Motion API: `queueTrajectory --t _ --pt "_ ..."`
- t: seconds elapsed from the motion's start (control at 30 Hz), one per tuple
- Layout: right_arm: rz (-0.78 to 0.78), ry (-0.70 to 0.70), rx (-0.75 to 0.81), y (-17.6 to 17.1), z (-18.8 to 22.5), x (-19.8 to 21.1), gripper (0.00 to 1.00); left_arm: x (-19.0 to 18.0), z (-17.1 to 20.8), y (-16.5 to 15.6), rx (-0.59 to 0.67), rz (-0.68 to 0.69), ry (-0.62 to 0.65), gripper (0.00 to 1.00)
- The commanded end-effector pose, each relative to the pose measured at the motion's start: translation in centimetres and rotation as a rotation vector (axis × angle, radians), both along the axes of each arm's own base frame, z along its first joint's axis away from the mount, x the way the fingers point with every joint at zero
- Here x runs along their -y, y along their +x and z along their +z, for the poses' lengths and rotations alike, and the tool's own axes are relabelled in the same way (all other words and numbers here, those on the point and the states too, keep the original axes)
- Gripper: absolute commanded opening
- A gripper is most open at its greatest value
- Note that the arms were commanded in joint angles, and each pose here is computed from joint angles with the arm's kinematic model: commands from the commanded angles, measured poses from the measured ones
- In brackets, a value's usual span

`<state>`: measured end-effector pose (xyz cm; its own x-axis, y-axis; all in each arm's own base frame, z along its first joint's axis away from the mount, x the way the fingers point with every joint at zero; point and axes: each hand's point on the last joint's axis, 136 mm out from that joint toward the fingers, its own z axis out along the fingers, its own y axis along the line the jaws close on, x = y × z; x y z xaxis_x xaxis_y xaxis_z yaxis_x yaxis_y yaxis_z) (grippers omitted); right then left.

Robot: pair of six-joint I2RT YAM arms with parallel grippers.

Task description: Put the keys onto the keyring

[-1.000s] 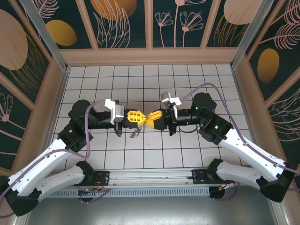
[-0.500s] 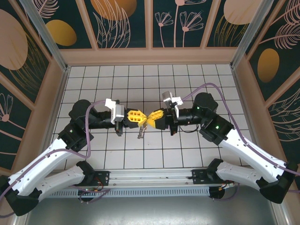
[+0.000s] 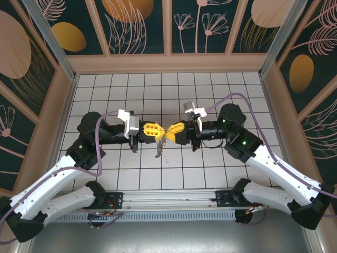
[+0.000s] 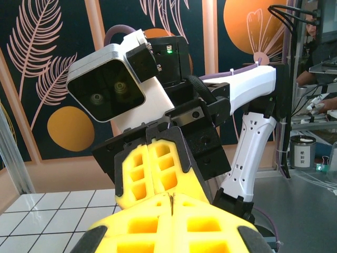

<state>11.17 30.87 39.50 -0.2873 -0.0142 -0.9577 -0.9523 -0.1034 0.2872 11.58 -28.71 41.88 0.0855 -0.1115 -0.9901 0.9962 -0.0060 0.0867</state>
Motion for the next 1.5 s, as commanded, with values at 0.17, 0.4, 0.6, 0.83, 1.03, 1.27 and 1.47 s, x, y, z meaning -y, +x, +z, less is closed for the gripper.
queueTrajectory --t 0.17,0.4,0.6,0.83,1.03,1.27,1.47 --pt "-0.070 -0.023 -0.040 2.6 -0.8 -0.6 0.00 -1.0 3.6 -3.3 0.114 -0.128 -0.096 0.00" --pt "-0.056 -0.017 -0.042 2.5 -0.7 -0.7 0.00 -1.0 3.6 -3.3 0.112 -0.128 -0.096 0.00" --pt "-0.087 -0.029 -0.054 2.6 -1.4 -0.2 0.00 -1.1 3.7 -3.3 0.115 -0.122 -0.098 0.00" --pt "-0.107 -0.027 -0.058 2.6 -1.7 0.5 0.00 -1.3 3.9 -3.3 0.125 -0.106 -0.108 0.00" --pt "-0.101 -0.023 -0.059 2.7 -1.9 0.3 0.00 -1.3 4.0 -3.3 0.124 -0.111 -0.111 0.00" --pt "-0.079 -0.023 -0.073 3.1 -2.0 -0.2 0.00 -1.1 4.0 -3.5 0.124 -0.136 -0.113 0.00" --pt "-0.043 -0.013 -0.067 3.1 -1.6 -0.8 0.00 -1.0 3.7 -3.5 0.118 -0.148 -0.109 0.00"
